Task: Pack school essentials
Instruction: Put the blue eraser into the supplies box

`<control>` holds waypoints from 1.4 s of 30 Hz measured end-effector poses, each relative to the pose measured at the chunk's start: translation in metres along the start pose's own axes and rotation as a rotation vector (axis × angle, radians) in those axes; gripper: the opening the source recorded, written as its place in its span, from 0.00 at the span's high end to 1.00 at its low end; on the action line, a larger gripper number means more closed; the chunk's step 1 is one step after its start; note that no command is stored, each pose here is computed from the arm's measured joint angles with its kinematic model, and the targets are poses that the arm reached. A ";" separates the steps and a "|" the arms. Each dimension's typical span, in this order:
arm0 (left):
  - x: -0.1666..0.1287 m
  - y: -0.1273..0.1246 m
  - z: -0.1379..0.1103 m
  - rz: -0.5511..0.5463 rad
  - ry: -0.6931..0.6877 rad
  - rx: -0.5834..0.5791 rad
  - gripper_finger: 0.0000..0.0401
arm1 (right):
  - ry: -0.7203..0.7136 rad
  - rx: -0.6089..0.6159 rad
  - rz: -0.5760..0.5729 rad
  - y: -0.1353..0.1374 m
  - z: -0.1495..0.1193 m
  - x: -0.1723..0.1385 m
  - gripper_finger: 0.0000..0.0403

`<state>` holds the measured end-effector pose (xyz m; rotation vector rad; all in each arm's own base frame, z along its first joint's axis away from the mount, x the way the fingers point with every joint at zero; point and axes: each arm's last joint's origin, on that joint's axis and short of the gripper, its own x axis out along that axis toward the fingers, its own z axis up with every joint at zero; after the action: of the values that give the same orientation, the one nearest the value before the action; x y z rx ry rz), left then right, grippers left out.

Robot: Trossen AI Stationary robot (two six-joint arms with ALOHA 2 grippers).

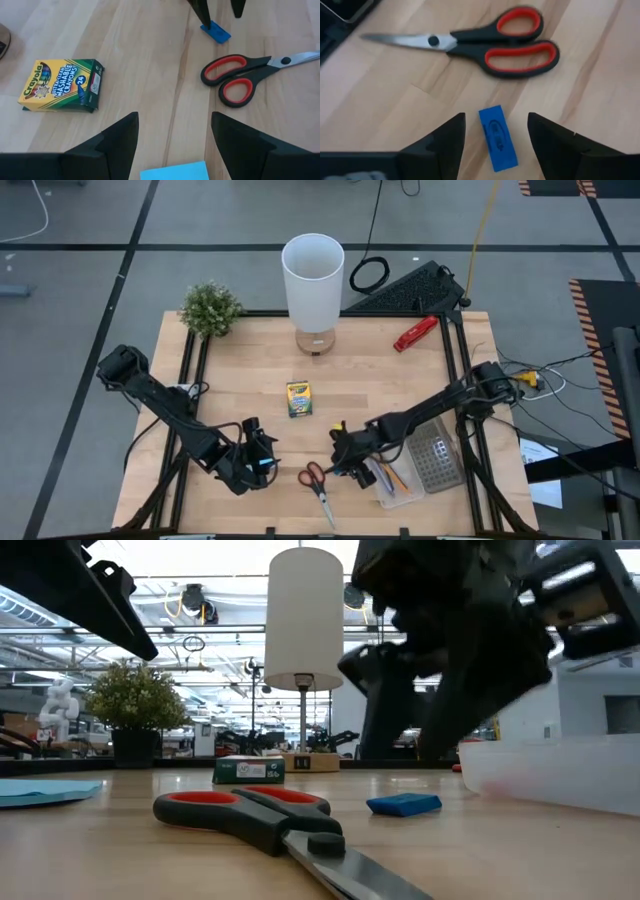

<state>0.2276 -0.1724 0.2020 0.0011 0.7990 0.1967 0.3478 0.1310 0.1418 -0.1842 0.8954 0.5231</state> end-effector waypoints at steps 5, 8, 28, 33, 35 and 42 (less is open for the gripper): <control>0.000 0.000 0.000 0.001 0.000 0.006 0.38 | 0.040 -0.002 0.011 0.001 -0.005 0.013 0.51; 0.000 0.000 0.000 0.001 0.000 0.021 0.38 | 0.048 -0.013 0.014 0.001 -0.003 0.019 0.52; 0.000 -0.001 0.001 -0.006 -0.008 0.049 0.38 | 0.080 -0.040 0.008 0.001 -0.004 0.024 0.82; 0.000 -0.006 0.007 -0.053 -0.065 0.060 0.38 | 0.071 -0.024 0.006 0.001 -0.003 0.024 0.82; 0.000 -0.008 0.012 -0.090 -0.093 0.073 0.38 | 0.062 -0.013 0.004 0.001 -0.002 0.023 0.82; 0.001 -0.009 0.016 -0.108 -0.117 0.104 0.38 | -0.006 0.024 -0.004 0.002 0.010 0.008 0.82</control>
<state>0.2410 -0.1797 0.2119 0.0671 0.6894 0.0517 0.3573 0.1393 0.1416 -0.1624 0.8952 0.5083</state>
